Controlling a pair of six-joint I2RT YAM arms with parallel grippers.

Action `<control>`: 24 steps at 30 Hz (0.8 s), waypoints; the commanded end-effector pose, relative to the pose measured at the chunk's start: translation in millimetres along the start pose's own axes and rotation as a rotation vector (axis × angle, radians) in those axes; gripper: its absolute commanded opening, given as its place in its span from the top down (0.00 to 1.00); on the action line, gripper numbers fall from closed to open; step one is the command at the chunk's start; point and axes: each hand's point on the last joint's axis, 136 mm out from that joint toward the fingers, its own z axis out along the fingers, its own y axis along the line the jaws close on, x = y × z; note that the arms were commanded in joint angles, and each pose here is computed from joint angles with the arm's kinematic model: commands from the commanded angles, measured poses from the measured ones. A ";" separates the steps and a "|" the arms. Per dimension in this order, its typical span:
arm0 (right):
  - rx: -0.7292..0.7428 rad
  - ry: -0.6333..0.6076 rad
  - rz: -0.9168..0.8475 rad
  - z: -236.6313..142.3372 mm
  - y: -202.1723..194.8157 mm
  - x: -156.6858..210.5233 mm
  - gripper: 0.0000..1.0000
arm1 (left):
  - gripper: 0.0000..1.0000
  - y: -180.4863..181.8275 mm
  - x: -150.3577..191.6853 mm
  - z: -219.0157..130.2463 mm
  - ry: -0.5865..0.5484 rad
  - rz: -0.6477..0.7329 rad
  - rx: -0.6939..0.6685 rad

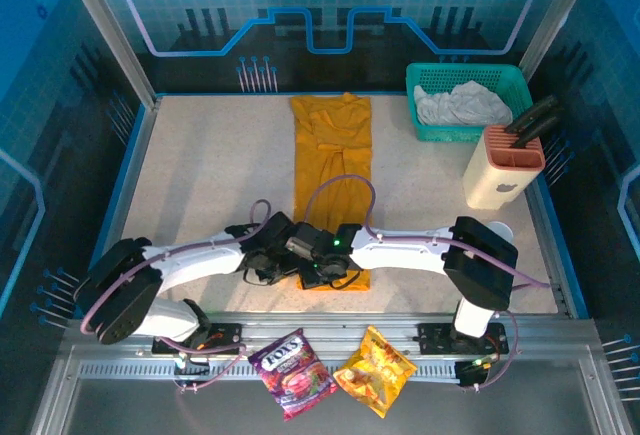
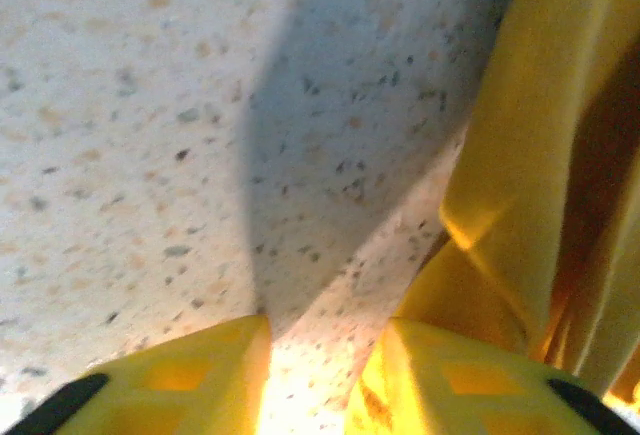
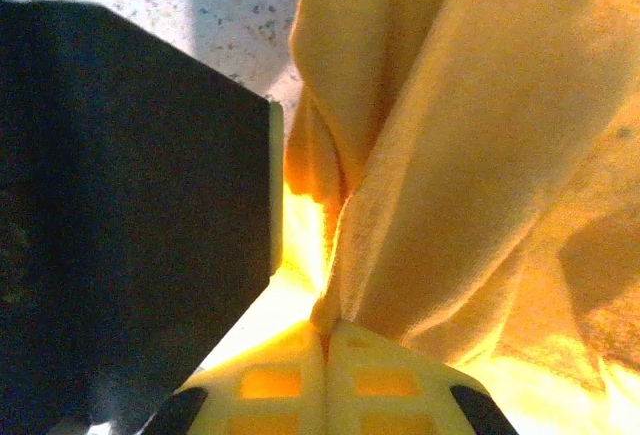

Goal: Fold and stack the t-shirts

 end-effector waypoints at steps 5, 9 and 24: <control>-0.028 -0.007 0.030 -0.5 0.9 -3.6 0.95 | 0.51 7.1 4.9 -27.0 -0.058 -0.033 0.045; -0.031 -0.002 0.032 0.6 0.7 -2.1 0.99 | 0.50 -1.1 1.1 -28.2 -0.075 -0.052 0.095; -0.030 0.030 0.041 10.6 0.3 3.1 0.85 | 0.48 -5.6 -6.7 -18.7 -0.079 -0.070 0.111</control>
